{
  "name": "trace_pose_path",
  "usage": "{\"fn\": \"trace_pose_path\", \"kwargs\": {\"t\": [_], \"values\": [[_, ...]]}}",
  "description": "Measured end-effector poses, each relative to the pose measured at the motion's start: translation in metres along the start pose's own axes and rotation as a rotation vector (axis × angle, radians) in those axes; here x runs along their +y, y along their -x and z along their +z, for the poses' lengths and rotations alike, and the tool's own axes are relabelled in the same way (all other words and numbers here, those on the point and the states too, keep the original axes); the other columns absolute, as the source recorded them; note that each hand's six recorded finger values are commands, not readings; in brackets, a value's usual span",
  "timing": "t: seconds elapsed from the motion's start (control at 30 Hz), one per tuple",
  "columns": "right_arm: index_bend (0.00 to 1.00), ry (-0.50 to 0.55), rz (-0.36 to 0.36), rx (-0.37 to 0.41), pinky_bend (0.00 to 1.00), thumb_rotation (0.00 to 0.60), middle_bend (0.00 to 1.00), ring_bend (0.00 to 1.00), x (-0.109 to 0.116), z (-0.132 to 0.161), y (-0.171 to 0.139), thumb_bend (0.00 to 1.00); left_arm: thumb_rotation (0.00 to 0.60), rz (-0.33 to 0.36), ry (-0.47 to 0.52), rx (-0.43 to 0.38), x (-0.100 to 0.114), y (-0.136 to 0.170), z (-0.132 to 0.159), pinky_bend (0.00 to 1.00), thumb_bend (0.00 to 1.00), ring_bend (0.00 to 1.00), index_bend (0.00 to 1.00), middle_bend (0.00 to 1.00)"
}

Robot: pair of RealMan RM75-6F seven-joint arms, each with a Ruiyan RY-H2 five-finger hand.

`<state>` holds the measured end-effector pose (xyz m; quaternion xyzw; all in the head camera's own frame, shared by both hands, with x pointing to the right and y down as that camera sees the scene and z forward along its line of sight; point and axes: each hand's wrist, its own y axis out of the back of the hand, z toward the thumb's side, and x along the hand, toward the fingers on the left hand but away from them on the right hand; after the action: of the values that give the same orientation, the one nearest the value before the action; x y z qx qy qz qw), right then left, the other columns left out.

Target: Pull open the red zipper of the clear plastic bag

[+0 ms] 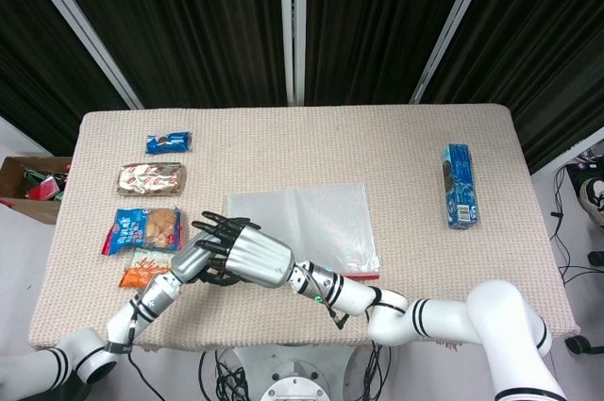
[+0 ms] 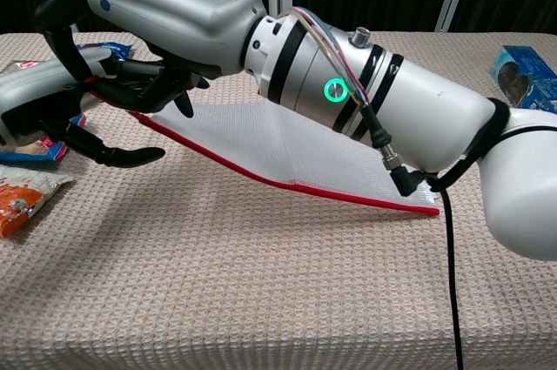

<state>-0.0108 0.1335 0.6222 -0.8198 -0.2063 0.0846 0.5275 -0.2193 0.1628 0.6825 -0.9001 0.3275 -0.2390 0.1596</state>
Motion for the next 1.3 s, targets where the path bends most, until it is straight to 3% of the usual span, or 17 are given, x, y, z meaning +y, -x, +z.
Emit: {"fn": "trace_pose_path", "kwargs": {"t": [0.5,0.87,1.3], "values": [[0.88,0.008,-0.007,-0.003,0.00,0.600,0.24,0.00,0.001,-0.003,0.000,0.49,0.600,-0.001,0.020,0.008,-0.004,-0.003,-0.007,0.12,0.33,0.09,0.46,0.14],[0.88,0.008,-0.011,0.002,0.00,0.600,0.24,0.00,0.001,-0.003,-0.003,0.49,0.600,0.012,0.077,0.012,-0.006,-0.006,-0.012,0.12,0.40,0.11,0.59,0.23],[0.88,-0.067,-0.037,-0.017,0.00,0.600,0.24,0.00,0.004,-0.005,-0.037,0.49,0.600,0.059,0.186,-0.006,0.000,0.002,-0.015,0.12,0.45,0.11,0.62,0.24]]}}
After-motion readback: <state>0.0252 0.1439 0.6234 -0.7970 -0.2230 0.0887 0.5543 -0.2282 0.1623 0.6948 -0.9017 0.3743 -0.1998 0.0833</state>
